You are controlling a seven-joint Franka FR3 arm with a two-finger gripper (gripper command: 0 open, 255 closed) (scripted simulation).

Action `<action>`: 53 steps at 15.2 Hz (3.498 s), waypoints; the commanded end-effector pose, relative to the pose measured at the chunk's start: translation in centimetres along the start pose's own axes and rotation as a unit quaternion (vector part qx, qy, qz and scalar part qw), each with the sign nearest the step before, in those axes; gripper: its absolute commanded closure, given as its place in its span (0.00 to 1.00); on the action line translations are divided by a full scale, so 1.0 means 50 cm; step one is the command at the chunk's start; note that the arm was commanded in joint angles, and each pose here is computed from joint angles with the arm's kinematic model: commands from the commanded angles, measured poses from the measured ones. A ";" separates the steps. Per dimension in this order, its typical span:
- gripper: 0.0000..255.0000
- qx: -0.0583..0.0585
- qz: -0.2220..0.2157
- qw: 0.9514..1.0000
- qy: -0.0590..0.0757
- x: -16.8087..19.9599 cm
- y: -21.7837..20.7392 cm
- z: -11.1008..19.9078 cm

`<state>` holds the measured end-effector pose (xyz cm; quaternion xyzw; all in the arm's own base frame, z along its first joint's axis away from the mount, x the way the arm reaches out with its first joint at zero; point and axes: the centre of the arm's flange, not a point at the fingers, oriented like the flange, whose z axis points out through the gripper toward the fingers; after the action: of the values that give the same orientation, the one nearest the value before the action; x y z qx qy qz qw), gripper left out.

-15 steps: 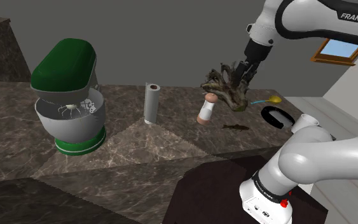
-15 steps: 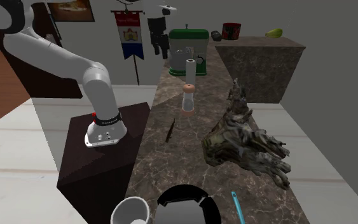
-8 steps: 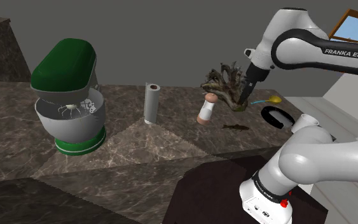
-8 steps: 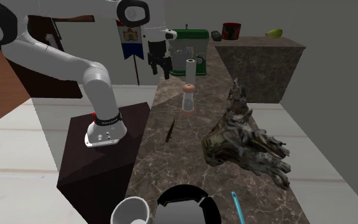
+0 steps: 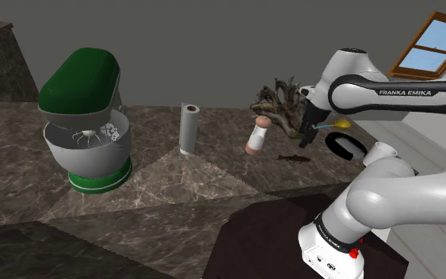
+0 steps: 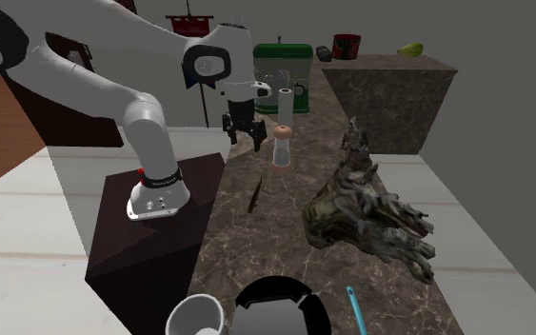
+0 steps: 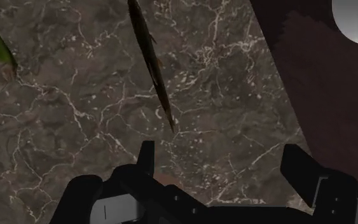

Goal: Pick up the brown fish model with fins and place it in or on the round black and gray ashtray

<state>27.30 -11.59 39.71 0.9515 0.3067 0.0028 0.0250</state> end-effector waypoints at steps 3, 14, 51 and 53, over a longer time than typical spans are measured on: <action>0.00 0.003 -0.071 0.997 -0.003 -0.038 0.040 0.088; 0.00 0.008 -0.176 0.984 -0.008 -0.079 0.116 0.270; 1.00 0.008 -0.176 0.984 -0.008 -0.081 0.124 0.139; 1.00 0.008 -0.176 0.984 -0.008 -0.081 0.125 0.118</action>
<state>27.73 -19.27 33.67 0.8829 0.4690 -0.0112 0.0199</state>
